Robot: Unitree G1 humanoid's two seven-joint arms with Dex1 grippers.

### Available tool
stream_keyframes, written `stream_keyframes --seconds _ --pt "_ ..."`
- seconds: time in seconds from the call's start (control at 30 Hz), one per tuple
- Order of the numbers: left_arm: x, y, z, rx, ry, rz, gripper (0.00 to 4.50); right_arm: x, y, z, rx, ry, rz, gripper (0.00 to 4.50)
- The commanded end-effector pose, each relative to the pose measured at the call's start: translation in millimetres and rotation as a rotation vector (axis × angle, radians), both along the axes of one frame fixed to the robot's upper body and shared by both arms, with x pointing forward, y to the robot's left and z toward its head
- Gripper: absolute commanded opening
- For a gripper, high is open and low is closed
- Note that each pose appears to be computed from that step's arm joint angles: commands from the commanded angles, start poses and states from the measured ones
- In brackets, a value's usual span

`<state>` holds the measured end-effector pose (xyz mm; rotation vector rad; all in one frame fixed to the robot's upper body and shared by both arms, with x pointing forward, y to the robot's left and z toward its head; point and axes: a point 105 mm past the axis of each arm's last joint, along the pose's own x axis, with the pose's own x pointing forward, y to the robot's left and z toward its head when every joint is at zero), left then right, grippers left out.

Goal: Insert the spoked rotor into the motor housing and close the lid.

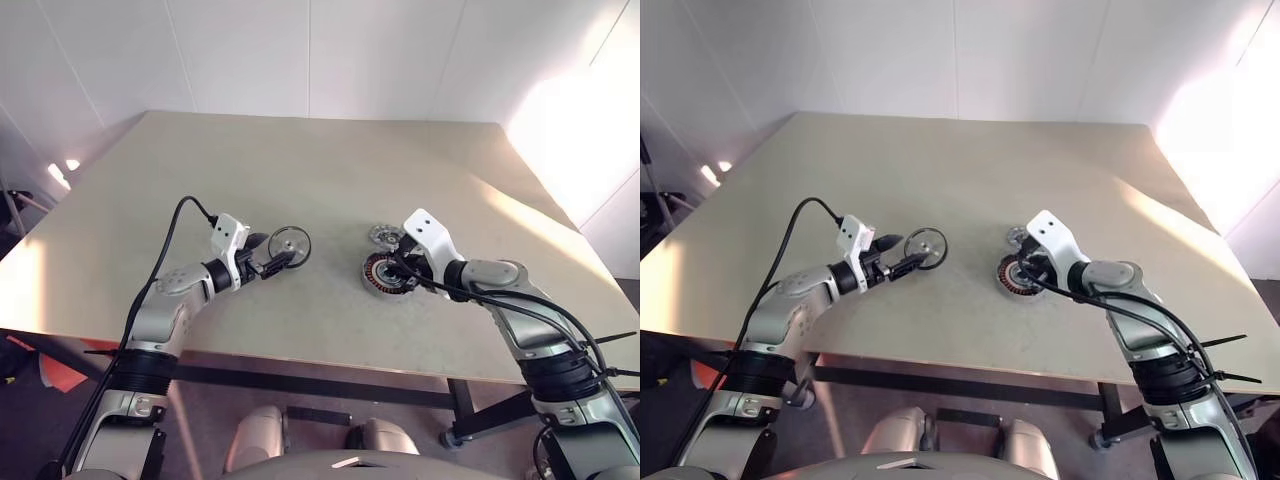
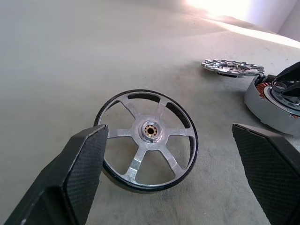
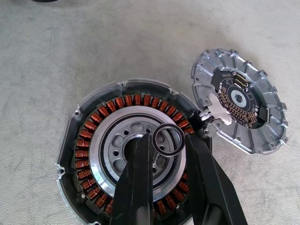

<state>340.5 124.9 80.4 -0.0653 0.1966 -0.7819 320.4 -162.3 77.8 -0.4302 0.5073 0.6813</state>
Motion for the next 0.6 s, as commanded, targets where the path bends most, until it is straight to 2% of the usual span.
stream_keyframes --seconds 0.03,0.6 --pt "3.7 0.8 14.3 0.003 -0.057 -0.005 4.50 -2.7 5.2 13.0 0.006 -0.046 0.030 0.65" --pt "3.9 2.0 13.4 0.009 -0.056 -0.006 4.50 -12.5 8.7 5.3 0.011 -0.016 0.036 0.65"
